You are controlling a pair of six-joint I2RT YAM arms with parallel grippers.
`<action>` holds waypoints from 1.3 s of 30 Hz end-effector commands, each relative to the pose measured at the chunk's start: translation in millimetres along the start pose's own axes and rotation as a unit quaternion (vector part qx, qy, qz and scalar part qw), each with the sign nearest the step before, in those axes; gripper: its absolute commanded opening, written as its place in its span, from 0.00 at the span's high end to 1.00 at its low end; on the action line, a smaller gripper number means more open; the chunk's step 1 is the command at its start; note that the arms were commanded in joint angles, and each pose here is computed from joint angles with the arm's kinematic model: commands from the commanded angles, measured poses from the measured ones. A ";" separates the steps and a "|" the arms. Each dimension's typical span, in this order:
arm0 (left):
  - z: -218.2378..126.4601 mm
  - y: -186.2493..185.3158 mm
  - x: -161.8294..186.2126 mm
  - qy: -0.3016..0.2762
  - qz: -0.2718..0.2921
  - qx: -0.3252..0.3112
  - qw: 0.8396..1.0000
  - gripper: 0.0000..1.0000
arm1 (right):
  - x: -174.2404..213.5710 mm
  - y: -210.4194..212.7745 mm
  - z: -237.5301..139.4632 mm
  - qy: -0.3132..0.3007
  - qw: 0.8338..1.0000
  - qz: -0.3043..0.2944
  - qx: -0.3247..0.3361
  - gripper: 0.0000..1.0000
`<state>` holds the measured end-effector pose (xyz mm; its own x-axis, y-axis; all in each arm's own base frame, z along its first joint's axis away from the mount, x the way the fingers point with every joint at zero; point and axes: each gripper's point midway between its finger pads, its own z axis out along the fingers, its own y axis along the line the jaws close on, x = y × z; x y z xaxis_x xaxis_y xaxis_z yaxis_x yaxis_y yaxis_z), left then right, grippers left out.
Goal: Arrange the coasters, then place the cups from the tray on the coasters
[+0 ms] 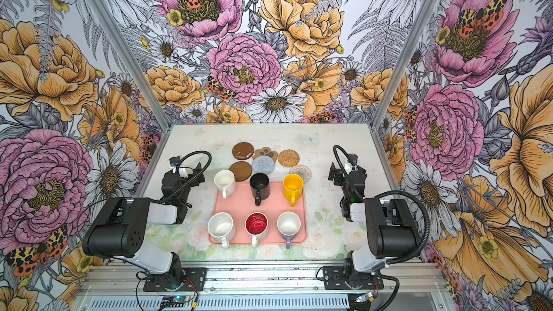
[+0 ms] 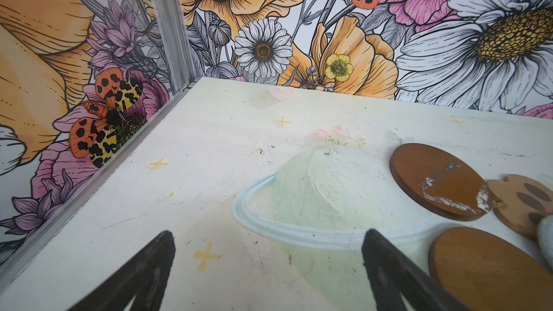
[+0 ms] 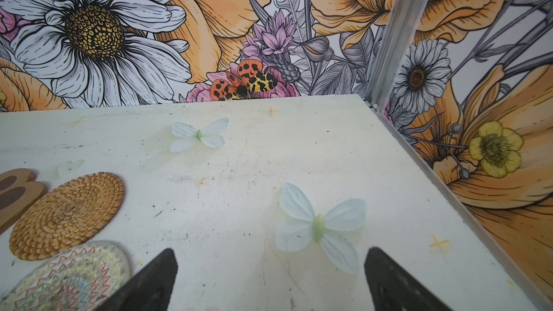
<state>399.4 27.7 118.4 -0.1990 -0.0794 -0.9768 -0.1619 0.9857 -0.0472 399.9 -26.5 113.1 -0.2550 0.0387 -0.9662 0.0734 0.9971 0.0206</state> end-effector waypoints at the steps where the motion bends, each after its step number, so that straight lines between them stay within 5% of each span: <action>1: 1.3 -2.0 -12.6 -0.017 0.004 -0.001 1.000 0.01 | -1.6 -1.2 -0.2 -0.007 1.000 0.009 0.000 0.00; 27: 4.8 -8.2 -14.6 -0.001 0.011 0.014 1.000 0.02 | -2.6 -6.7 -2.0 -0.010 1.000 0.015 0.020 0.02; 39: -8.0 -24.0 -65.9 0.034 0.008 0.010 0.999 0.02 | -55.7 -0.1 -24.3 0.041 0.998 0.043 0.014 0.09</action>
<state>413.8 13.7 182.1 -0.2013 -0.0625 -0.9775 -0.1402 0.9895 -0.0344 389.6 -34.4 154.0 -0.2657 0.0818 -0.9606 0.1338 0.9899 0.0473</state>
